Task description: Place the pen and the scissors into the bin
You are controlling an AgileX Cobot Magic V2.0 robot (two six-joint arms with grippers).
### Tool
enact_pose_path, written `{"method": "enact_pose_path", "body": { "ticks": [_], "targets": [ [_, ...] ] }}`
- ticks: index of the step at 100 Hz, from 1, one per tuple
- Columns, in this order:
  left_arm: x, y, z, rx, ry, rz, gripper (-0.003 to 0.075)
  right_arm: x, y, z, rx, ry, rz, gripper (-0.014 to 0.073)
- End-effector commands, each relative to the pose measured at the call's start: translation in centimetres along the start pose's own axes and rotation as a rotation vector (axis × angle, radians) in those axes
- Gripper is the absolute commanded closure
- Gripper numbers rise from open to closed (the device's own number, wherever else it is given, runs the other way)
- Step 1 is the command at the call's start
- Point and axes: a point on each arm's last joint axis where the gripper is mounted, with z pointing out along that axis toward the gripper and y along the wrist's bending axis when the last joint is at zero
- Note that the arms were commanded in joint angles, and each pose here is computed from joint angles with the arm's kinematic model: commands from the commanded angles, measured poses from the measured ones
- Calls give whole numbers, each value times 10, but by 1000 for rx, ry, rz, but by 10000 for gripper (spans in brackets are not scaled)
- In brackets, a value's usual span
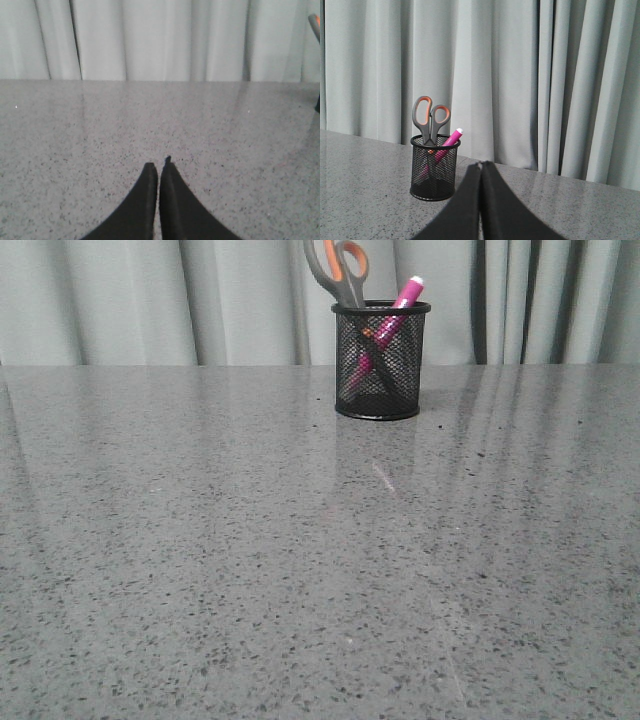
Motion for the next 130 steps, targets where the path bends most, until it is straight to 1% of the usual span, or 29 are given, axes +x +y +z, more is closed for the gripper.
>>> {"method": "enact_pose_path", "body": {
  "ticks": [1,4,10,14,23,115,123,130],
  "targets": [
    [-6,0,-1,-1,-88,-8,739,-15,-4,1,34,-88,-10,670],
    [-1,0,-1,-1,-84,-8,739,-15,-4,1,34,-88,-10,670],
    [4,0,-3,-4,-140,-23,739,-15,-4,1,34,-88,-10,670],
    [6,0,-4,0,-113,-31,739,-15,-4,1,34,-88,-10,670],
    [4,0,-4,0,-128,-55,739,-15,-4,1,34,-88,-10,670],
    [4,0,-4,0,-128,-54,739,-14,-4,1,35,-88,-10,670],
    [4,0,-4,0,-128,-54,739,-10,-2,1,23,-73,-57,670],
    [4,0,-4,0,-128,-54,739,-2,-2,0,37,-35,-56,670]
  ]
}}
